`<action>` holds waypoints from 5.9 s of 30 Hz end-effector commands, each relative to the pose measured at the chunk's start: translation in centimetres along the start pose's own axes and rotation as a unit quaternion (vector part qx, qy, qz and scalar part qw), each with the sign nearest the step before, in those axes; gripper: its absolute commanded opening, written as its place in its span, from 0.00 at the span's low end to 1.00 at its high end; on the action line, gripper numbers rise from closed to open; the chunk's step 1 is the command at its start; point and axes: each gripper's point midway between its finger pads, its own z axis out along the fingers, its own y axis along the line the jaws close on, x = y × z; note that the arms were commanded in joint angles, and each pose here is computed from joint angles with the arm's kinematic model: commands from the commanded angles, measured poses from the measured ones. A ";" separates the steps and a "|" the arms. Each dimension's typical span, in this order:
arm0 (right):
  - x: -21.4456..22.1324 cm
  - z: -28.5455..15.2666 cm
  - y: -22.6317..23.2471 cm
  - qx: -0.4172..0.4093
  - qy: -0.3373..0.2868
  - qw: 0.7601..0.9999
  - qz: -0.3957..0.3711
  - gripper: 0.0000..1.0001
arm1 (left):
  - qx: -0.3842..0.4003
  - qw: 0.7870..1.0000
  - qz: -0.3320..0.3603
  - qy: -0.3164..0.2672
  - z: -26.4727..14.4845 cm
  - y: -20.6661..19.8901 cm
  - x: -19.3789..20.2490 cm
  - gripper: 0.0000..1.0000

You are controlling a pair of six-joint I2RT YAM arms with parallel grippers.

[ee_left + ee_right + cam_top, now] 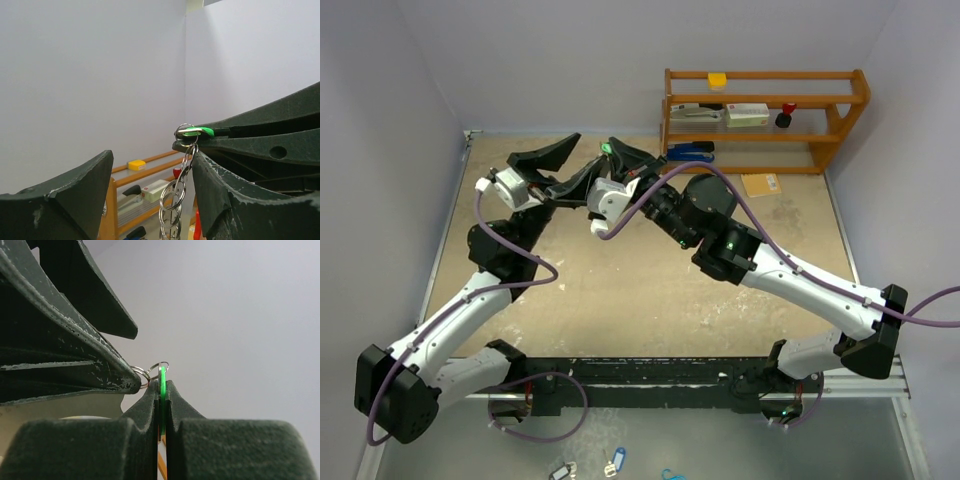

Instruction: Remove the keys from the keyring

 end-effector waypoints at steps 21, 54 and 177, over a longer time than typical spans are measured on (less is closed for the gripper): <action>-2.0 -1.6 -5.0 0.070 -0.022 0.997 0.001 0.00 | -0.001 0.997 0.019 -0.077 -0.8 -0.3 -3.5 0.03; -0.8 -1.3 -3.1 0.048 0.000 0.999 -0.008 0.00 | 0.045 0.980 -0.019 -0.193 -2.4 -2.5 -8.0 0.00; -1.8 -2.7 -4.2 -0.001 -0.002 1.000 -0.009 0.00 | 0.098 0.995 -0.005 -0.037 0.0 -3.7 -1.6 0.44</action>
